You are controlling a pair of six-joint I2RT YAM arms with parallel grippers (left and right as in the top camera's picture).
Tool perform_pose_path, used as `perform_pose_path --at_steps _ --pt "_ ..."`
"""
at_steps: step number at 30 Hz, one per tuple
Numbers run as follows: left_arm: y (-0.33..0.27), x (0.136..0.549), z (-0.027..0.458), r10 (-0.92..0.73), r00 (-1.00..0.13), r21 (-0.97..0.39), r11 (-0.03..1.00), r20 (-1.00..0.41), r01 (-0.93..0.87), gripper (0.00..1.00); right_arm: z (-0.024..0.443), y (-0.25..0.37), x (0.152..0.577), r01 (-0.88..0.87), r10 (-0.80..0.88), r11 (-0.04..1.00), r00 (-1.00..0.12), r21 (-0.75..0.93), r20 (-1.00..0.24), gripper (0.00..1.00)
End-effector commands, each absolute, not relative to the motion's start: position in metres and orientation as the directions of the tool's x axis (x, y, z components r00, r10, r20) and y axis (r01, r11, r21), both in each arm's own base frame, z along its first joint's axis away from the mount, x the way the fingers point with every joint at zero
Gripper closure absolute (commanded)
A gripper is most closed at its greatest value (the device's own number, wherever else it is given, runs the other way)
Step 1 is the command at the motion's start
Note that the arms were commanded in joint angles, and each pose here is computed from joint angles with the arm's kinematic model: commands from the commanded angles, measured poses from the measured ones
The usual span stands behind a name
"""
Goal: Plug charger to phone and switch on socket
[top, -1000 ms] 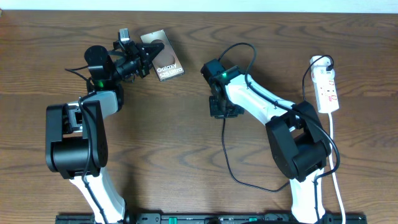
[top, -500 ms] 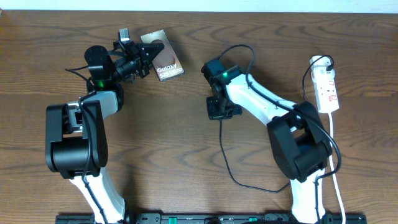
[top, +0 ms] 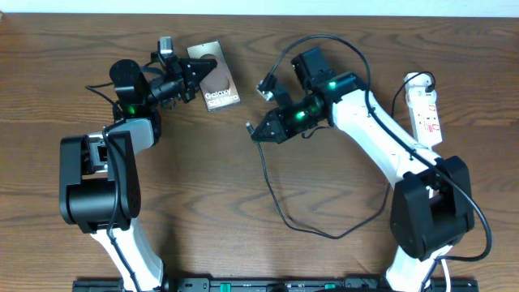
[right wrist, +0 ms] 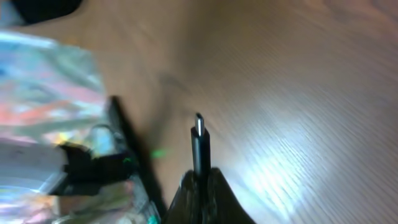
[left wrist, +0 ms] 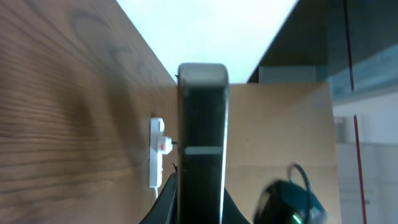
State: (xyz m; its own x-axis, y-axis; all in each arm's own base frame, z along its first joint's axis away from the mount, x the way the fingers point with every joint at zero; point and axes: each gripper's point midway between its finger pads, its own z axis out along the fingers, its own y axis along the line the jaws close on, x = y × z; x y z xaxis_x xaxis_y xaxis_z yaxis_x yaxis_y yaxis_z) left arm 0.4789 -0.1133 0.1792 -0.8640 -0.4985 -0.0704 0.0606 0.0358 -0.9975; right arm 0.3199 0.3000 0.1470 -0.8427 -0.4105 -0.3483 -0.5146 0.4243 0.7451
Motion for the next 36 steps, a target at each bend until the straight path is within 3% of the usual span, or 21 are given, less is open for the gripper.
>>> perform_pose_path --at_steps 1,6,8,15,22,32,36 --pt "-0.122 0.468 0.185 -0.438 -0.891 -0.993 0.040 -0.117 0.111 0.92 0.156 0.297 0.308 -0.473 -0.382 0.215 -0.846 0.855 -0.371 0.99" --pt "-0.135 0.466 0.186 -0.418 -0.899 -0.991 0.043 -0.133 0.127 0.93 0.167 0.283 0.307 -0.458 -0.303 0.009 -0.848 0.889 -0.434 0.99" --pt "-0.141 0.467 0.187 -0.421 -0.895 -0.989 0.046 -0.148 0.142 0.92 0.169 0.280 0.308 -0.470 -0.285 -0.028 -0.842 0.882 -0.457 0.99" --pt "-0.158 0.473 0.188 -0.454 -0.878 -0.988 0.051 -0.154 0.147 0.93 0.172 0.284 0.307 -0.503 -0.284 -0.070 -0.818 0.861 -0.501 0.99" --pt "-0.165 0.482 0.188 -0.514 -0.851 -0.994 0.032 -0.104 0.102 0.93 0.167 0.285 0.317 -0.501 -0.277 -0.024 -0.828 0.865 -0.487 0.99" --pt "-0.165 0.490 0.189 -0.559 -0.827 -0.998 0.004 -0.051 0.059 0.93 0.157 0.290 0.327 -0.340 -0.271 0.019 -0.907 0.940 -0.323 0.99" --pt "-0.166 0.489 0.189 -0.556 -0.829 -0.998 0.004 -0.051 0.059 0.93 0.160 0.290 0.328 -0.340 -0.272 -0.009 -0.904 0.941 -0.329 0.99"
